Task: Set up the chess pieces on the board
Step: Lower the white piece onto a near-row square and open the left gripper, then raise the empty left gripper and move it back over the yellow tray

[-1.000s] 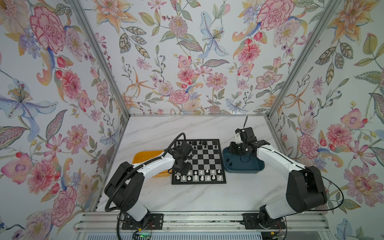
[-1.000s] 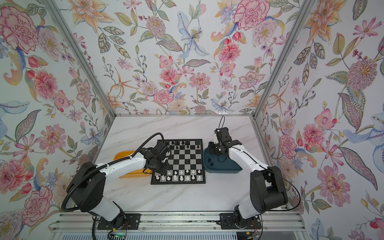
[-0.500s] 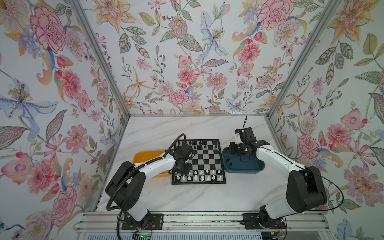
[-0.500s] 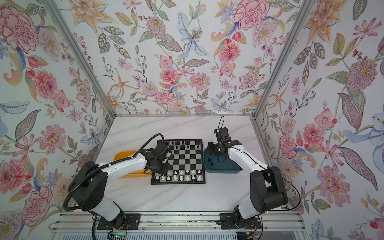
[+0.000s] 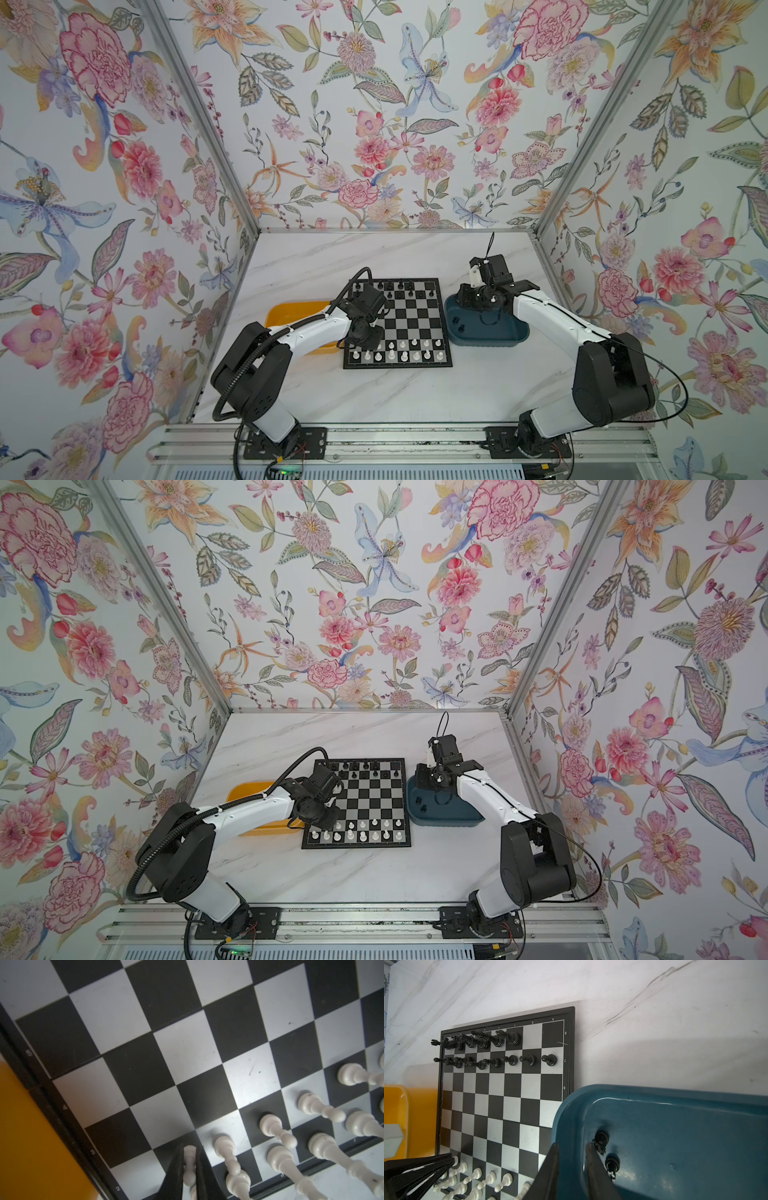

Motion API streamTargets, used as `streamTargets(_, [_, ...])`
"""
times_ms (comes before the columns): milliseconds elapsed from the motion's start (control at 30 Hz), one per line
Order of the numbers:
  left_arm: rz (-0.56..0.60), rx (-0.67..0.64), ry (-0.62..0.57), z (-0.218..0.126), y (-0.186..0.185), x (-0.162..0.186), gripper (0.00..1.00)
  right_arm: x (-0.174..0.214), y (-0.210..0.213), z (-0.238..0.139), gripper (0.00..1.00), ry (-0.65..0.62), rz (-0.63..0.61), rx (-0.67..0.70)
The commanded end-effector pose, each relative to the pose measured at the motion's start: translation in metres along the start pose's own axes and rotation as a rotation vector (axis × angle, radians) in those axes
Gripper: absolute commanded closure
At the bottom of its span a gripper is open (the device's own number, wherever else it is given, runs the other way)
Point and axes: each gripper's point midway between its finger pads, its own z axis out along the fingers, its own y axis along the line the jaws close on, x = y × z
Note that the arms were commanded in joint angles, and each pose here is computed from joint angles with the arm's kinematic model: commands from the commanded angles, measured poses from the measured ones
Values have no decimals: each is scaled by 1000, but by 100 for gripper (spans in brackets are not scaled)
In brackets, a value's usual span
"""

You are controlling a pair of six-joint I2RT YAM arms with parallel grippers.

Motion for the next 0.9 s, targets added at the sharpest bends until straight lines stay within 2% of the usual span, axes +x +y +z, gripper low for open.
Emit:
streamTargets(0, [4,-15,40,4,0,13,83,2,2,-5,75,-13,2,2])
streamTargets(500, [8,-31,-21,-18,-2,-6,77,1,5,-7,75,-22,-2,-5])
streamTargets(867, [29,-110,-159,-70,5,-54,75,-6,7,-16,75,-48,-1,-5])
